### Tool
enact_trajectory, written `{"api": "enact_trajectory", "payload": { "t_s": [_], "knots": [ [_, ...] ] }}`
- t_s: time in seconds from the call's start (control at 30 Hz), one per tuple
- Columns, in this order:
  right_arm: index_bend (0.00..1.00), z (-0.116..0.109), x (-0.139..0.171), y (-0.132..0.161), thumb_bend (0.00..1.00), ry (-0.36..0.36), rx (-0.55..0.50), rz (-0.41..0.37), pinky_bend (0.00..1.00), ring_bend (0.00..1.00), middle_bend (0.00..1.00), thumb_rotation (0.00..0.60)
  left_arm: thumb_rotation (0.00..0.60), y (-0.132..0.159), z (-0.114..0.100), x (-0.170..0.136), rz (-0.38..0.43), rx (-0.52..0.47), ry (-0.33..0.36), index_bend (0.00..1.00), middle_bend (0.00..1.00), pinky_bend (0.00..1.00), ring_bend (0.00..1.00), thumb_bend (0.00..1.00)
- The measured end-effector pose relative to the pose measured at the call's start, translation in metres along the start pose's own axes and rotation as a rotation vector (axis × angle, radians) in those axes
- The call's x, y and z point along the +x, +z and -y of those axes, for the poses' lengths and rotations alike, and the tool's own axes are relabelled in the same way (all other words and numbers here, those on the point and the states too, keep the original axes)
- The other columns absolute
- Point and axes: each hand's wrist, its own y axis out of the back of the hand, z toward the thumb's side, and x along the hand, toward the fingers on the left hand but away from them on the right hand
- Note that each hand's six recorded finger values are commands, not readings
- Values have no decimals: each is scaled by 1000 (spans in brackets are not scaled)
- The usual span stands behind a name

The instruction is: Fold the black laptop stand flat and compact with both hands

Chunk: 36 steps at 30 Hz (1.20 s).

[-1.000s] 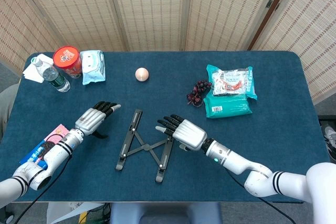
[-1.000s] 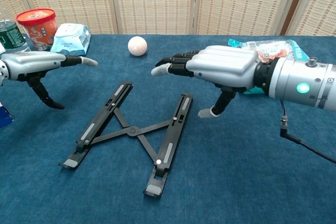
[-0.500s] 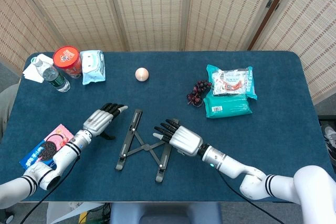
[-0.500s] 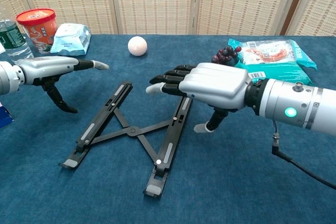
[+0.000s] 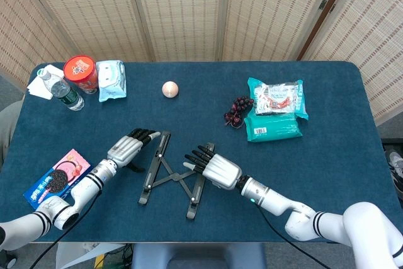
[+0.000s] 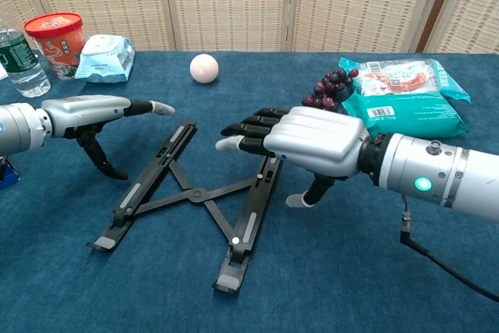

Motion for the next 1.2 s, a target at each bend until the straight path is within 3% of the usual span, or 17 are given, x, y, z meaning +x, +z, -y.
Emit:
{"api": "enact_trajectory", "payload": {
  "t_s": [0.8,1.2],
  "knots": [
    [0,13,-15,5,130,-19,15,5,64,0,0,600,600,1,4,5,2,-12,-4,0,69,0,0,126],
    [0,10,-26,9,134,-70,29,9,43,0,0,600,600,1,6,6,0,-42,-7,0,69,0,0,125]
  ]
}}
